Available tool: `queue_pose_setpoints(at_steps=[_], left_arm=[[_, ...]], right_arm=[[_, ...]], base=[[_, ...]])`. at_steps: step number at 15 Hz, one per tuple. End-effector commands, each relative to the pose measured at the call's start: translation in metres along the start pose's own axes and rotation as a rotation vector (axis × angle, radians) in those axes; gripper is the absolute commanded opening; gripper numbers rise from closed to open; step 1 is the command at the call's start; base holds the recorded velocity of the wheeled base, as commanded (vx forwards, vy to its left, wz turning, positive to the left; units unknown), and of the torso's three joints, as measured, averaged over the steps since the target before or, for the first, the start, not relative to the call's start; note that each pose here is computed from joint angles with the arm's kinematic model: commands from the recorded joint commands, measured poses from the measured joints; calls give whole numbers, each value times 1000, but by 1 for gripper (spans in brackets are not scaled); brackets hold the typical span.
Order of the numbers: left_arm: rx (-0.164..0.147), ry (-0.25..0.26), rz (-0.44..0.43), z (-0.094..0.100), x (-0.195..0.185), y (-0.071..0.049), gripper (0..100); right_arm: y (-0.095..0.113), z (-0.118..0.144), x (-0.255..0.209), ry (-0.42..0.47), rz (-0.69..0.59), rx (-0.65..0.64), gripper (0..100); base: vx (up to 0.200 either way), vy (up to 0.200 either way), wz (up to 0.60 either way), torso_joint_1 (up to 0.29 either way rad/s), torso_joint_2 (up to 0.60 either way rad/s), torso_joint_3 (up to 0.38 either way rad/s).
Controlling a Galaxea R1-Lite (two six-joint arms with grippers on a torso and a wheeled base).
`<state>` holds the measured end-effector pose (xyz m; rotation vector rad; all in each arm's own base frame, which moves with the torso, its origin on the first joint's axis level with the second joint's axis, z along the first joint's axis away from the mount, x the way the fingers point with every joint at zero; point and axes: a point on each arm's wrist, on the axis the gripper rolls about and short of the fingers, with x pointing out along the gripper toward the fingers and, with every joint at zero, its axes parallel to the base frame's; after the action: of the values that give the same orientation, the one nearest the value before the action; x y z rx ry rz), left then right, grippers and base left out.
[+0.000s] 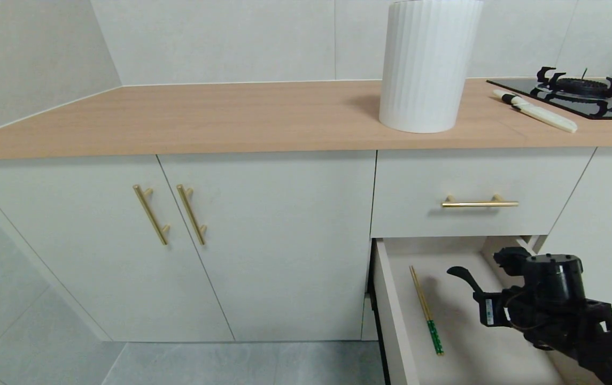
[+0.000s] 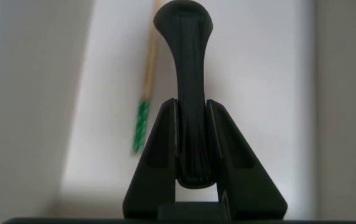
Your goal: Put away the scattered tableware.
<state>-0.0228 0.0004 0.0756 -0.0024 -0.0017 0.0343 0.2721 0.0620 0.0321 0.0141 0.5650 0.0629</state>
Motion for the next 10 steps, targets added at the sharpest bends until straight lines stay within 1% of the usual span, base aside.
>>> queue_pose_setpoints(at_steps=[1, 2, 10], left_arm=[[-1, 0, 1, 0, 0, 0, 100], [-1, 0, 1, 0, 0, 0, 100], [-1, 0, 1, 0, 0, 0, 100]], right_arm=[[-2, -47, 41, 55, -60, -14, 0], [-2, -50, 44, 34, -59, -12, 0], [-10, -54, 55, 40, -83, 1, 0]], base=[[0, 0, 0, 0, 0, 0], [0, 0, 0, 0, 0, 0], [0, 0, 0, 0, 0, 0]])
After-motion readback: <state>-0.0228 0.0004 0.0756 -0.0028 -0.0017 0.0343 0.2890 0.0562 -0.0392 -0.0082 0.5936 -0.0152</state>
